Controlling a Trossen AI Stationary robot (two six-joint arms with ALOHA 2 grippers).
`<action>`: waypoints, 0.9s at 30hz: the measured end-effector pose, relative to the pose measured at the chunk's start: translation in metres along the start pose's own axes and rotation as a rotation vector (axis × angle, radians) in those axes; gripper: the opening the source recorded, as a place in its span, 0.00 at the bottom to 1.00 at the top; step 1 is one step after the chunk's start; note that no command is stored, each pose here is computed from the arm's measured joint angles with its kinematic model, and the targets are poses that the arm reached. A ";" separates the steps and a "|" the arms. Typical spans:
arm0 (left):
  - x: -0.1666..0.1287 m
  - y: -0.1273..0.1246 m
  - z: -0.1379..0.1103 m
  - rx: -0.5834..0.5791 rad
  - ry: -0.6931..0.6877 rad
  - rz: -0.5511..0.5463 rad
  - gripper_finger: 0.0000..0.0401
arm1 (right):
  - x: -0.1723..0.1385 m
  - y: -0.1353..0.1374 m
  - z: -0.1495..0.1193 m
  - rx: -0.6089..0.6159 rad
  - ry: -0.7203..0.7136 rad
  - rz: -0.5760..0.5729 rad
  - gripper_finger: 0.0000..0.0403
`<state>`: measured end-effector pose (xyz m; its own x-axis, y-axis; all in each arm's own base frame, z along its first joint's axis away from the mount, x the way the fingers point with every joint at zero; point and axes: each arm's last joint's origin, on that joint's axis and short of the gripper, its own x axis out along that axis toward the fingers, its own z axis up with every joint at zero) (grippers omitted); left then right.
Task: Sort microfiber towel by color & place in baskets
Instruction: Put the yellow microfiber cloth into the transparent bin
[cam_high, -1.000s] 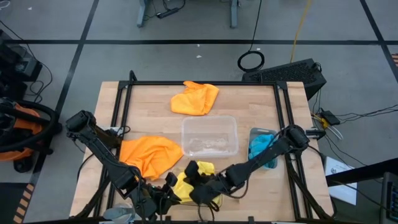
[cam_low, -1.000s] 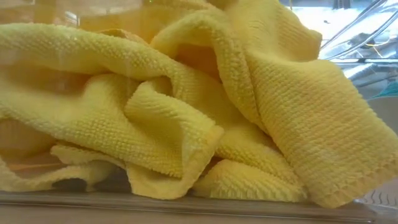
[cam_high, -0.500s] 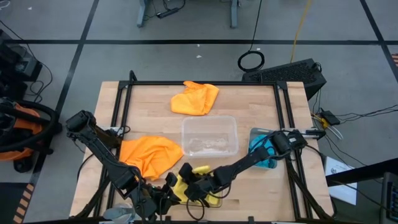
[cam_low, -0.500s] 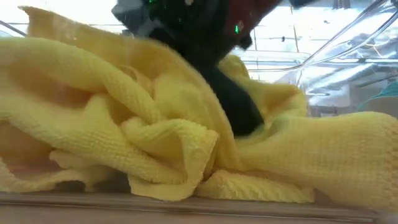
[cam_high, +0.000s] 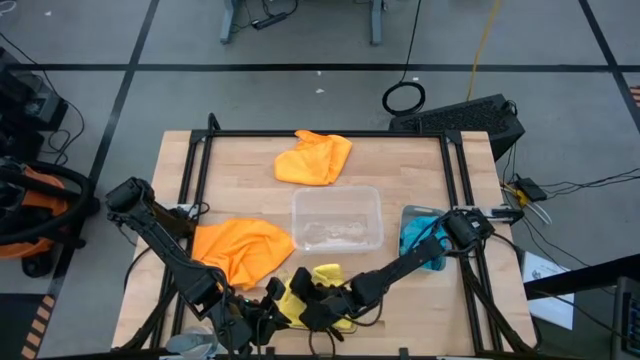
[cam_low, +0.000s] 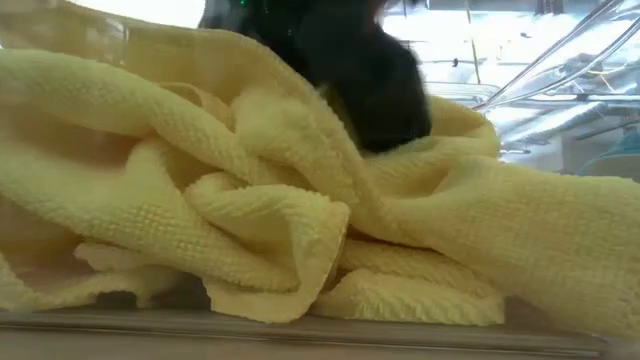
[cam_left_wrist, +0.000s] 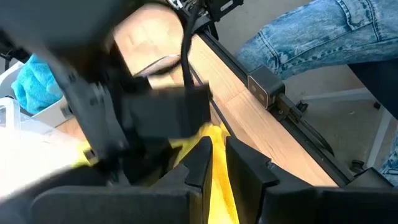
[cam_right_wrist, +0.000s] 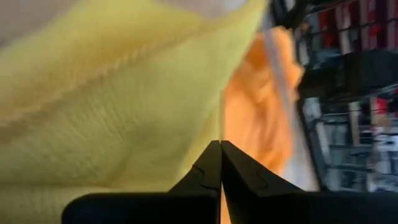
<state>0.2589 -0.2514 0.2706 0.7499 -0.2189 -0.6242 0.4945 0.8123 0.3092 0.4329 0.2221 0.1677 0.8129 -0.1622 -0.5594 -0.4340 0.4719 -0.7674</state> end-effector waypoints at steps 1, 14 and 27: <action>0.000 0.000 0.000 0.000 0.000 0.000 0.14 | -0.005 -0.001 0.003 -0.008 -0.005 -0.010 0.00; 0.000 0.000 0.000 -0.003 0.000 0.000 0.14 | -0.081 -0.024 0.027 0.284 0.026 -0.187 0.00; 0.000 0.000 0.000 -0.003 -0.004 0.002 0.14 | -0.072 -0.006 0.003 0.776 0.199 0.108 0.00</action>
<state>0.2595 -0.2514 0.2709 0.7525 -0.2200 -0.6207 0.4921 0.8142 0.3081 0.3787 0.2336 0.2135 0.6655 -0.1981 -0.7196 -0.0531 0.9491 -0.3104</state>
